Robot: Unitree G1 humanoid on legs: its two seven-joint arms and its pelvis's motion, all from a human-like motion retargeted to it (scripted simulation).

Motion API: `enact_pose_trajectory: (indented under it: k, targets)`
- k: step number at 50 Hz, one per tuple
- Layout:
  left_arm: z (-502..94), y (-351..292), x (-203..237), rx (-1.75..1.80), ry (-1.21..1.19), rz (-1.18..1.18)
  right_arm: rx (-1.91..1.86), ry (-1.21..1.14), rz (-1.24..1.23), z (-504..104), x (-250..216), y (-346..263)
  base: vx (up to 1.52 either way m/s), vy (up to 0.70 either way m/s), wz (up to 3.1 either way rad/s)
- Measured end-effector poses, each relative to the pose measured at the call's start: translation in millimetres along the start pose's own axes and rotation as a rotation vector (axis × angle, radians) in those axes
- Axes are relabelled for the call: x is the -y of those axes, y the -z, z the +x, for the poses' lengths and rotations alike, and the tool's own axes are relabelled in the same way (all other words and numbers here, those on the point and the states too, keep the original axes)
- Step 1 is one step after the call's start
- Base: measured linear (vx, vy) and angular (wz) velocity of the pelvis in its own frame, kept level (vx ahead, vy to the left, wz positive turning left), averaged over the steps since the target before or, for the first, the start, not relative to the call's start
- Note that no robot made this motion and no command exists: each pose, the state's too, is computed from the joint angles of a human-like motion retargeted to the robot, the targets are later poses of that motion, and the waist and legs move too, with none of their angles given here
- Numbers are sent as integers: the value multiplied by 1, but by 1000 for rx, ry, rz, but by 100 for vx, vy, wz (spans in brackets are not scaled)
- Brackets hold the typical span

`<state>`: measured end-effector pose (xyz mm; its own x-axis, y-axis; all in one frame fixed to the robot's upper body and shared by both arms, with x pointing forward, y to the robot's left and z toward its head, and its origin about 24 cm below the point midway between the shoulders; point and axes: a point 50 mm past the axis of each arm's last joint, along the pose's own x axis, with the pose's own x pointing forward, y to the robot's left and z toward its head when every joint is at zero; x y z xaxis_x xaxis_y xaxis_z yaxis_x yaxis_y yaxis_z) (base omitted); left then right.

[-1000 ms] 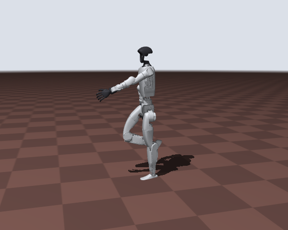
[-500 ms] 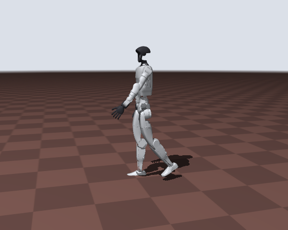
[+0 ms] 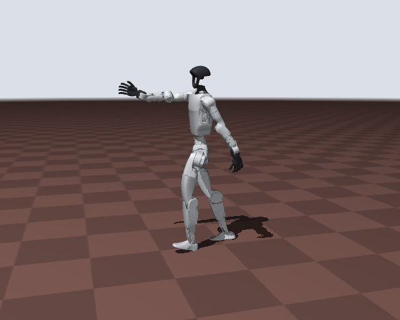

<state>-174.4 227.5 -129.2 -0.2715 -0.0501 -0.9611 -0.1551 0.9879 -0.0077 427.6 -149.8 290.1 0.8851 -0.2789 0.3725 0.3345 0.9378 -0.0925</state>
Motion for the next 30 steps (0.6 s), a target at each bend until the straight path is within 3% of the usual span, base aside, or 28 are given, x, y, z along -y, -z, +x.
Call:
enact_pose_trajectory:
  k: [5, 8, 10, 12, 15, 20, 25, 30]
  targets:
    - [-19, -206, 27, 541, -122, 70, -459, -140, -59, -109, -21, 180, 59, 29, 53]
    - [-98, -344, 60, 868, -102, 277, -935, -375, -226, -250, 25, 291, 41, 24, 155]
    - [-188, -421, 84, 1109, -113, 356, -1285, -592, -381, -355, 70, 324, 38, 16, 113]
    - [-291, -467, 100, 1340, -172, 404, -1602, -786, -502, -453, 118, 325, 45, 13, 101]
    - [-439, -482, 107, 1663, -316, 411, -1990, -920, -550, -567, 188, 287, 47, 11, 69]
    - [-596, -439, 98, 2035, -527, 400, -2493, -690, -409, -680, 278, 177, 48, 6, 21]
    - [-649, -408, 101, 2125, -620, 442, -2703, -165, -181, -730, 296, 99, 47, -3, 19]
    - [-601, -436, 130, 2101, -442, 526, -2593, -16, -35, -731, 258, 126, 46, -9, 36]
